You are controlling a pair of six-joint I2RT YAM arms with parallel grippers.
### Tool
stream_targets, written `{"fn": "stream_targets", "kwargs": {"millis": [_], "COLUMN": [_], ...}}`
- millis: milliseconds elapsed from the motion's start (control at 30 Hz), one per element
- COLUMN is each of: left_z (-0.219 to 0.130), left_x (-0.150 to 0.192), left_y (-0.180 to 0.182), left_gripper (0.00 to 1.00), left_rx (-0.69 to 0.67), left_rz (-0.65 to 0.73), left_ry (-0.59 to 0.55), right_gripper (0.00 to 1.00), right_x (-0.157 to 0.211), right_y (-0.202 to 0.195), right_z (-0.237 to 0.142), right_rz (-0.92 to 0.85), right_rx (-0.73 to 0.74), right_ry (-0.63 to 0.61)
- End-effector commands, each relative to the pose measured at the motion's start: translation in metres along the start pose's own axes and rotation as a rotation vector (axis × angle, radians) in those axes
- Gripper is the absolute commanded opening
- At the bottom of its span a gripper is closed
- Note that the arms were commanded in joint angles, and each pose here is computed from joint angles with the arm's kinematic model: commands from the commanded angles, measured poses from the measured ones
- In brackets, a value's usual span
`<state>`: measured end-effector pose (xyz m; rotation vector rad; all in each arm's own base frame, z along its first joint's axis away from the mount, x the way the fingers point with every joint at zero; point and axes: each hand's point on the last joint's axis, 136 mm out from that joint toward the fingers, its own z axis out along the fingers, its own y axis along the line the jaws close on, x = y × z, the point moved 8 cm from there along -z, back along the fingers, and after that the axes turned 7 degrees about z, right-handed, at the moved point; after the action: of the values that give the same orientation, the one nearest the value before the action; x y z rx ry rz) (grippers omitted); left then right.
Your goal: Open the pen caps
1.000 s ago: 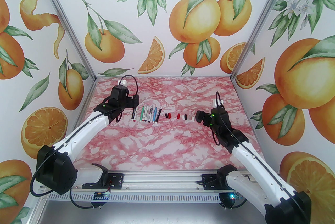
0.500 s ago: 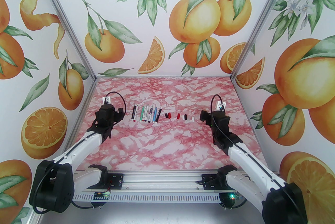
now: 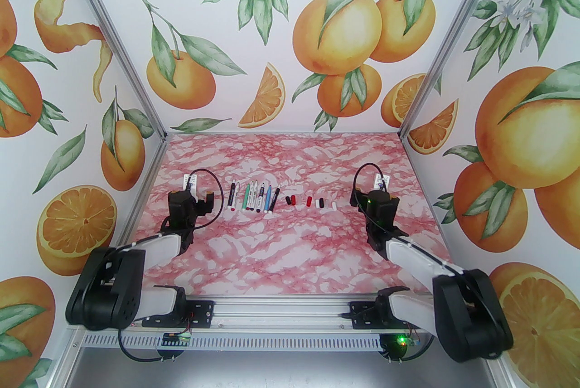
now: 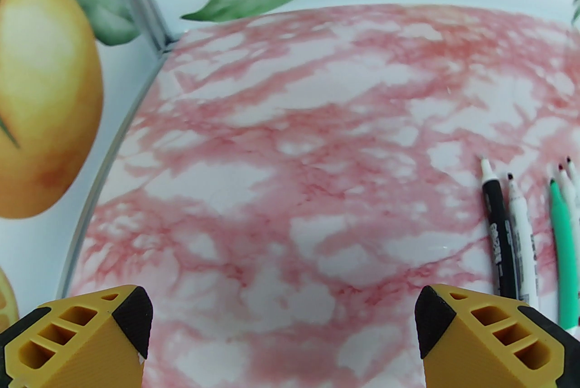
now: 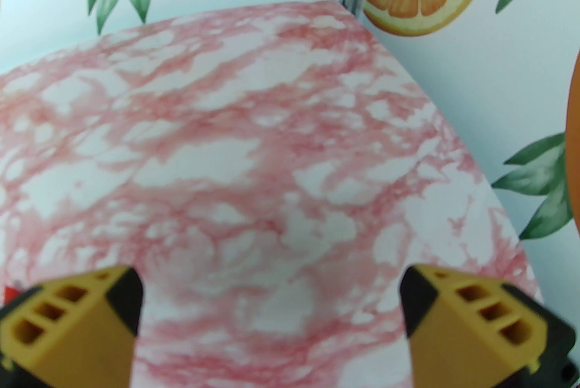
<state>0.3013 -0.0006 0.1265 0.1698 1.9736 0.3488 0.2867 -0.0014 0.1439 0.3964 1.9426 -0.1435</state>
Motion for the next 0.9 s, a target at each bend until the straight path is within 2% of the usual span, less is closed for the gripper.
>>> {"fn": "stream_targets", "kwargs": {"millis": [0, 167, 300, 367, 467, 700, 867], "left_z": [0.005, 0.005, 0.024, 0.03, 0.036, 0.036, 0.035], "left_x": [-0.032, -0.027, -0.016, -0.018, -0.017, -0.018, -0.018], "left_y": [0.004, -0.005, -0.016, -0.017, -0.011, -0.011, -0.011], "left_gripper": [1.0, 1.0, 1.0, 1.0, 1.0, 1.0, 1.0], "left_rx": [0.013, 0.068, 0.105, 0.133, 0.156, 0.156, 0.157], "left_rz": [0.006, -0.018, 0.0, 0.007, -0.027, -0.028, -0.026], "left_ry": [-0.171, -0.265, -0.263, -0.191, -0.171, -0.179, -0.178], "right_gripper": [1.0, 1.0, 1.0, 1.0, 1.0, 1.0, 1.0], "right_x": [-0.018, -0.022, -0.023, -0.022, -0.019, -0.001, -0.001], "right_y": [0.005, -0.002, -0.002, -0.001, 0.006, 0.014, 0.024], "right_z": [0.004, 0.011, 0.015, 0.011, 0.009, 0.028, 0.034], "right_rz": [0.034, 0.033, 0.041, 0.06, 0.054, 0.043, -0.01], "right_rx": [-0.071, -0.042, -0.073, -0.114, -0.201, -0.251, -0.279], "right_ry": [-0.126, -0.156, -0.136, -0.167, -0.197, -0.195, -0.127]}}
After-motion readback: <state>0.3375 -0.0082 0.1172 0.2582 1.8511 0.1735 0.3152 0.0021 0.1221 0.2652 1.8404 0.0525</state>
